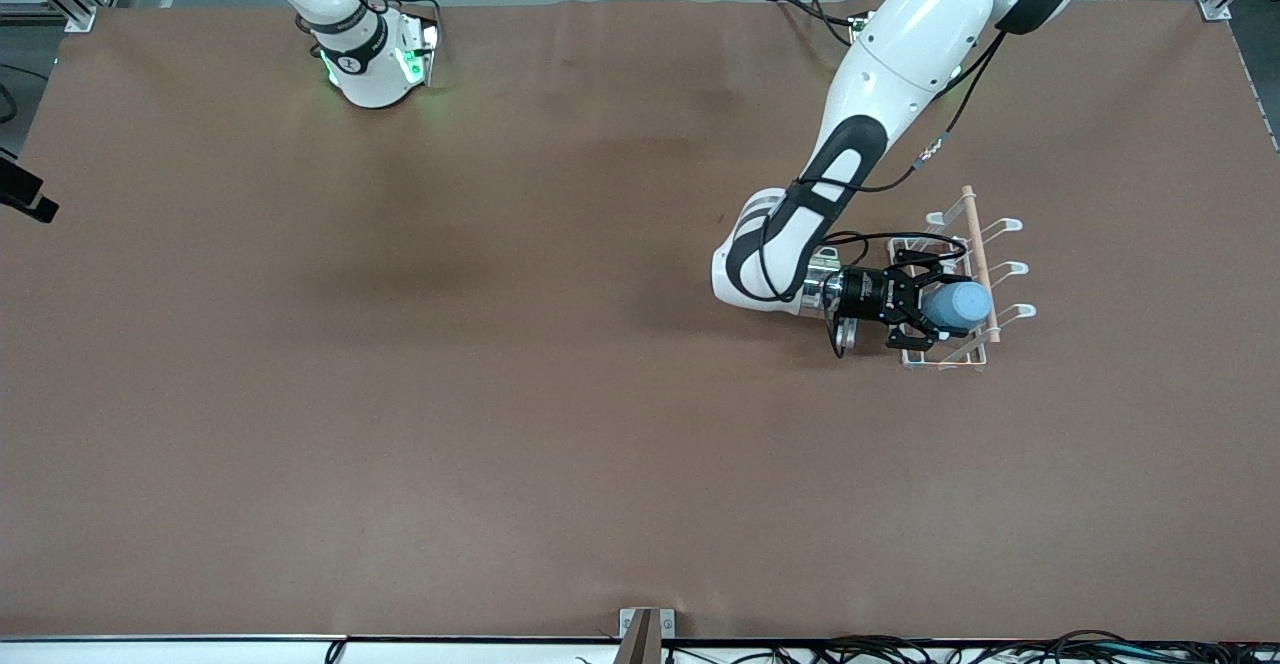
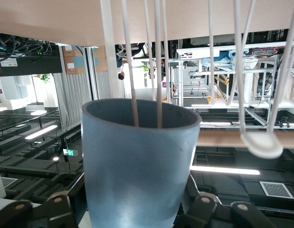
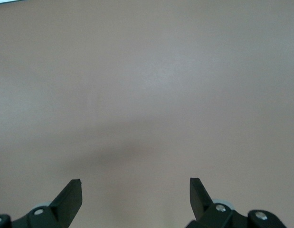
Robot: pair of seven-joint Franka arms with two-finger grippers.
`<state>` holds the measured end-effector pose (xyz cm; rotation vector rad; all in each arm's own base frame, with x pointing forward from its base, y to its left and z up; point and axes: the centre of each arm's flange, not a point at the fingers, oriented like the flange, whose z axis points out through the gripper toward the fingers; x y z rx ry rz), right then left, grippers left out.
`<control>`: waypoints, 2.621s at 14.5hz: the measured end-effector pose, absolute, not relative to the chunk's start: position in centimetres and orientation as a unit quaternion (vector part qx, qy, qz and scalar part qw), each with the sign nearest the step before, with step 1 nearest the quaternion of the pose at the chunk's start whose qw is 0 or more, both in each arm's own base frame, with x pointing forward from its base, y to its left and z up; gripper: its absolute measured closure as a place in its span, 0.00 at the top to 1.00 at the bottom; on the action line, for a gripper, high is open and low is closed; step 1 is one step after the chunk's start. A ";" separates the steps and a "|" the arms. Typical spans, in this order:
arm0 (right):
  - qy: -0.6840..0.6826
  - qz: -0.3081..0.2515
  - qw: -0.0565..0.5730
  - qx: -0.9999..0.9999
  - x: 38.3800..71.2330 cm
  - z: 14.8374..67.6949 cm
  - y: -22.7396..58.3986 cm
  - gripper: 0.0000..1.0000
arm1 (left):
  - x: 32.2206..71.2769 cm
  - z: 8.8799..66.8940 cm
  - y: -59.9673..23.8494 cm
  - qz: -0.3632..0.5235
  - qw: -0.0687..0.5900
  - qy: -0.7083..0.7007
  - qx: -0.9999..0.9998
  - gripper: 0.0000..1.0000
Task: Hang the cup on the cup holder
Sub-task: 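Lower the cup onto a white hook of the holder with the left gripper, then open the left gripper to release the cup on the hook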
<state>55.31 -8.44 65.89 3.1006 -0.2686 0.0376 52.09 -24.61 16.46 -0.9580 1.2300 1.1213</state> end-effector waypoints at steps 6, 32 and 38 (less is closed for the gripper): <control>-0.082 0.013 -0.002 0.997 55.5 65.7 -7.6 1.00 | 52.4 16.1 -23.9 0.480 0.555 0.523 -0.433 0.78; -0.082 0.007 -0.005 0.997 55.4 65.5 -7.5 1.00 | 59.8 50.5 -20.5 0.090 0.215 0.139 -0.963 1.00; -0.082 0.006 -0.005 0.997 55.4 65.5 -7.5 1.00 | 57.8 59.6 -16.7 0.016 0.086 0.090 -0.992 1.00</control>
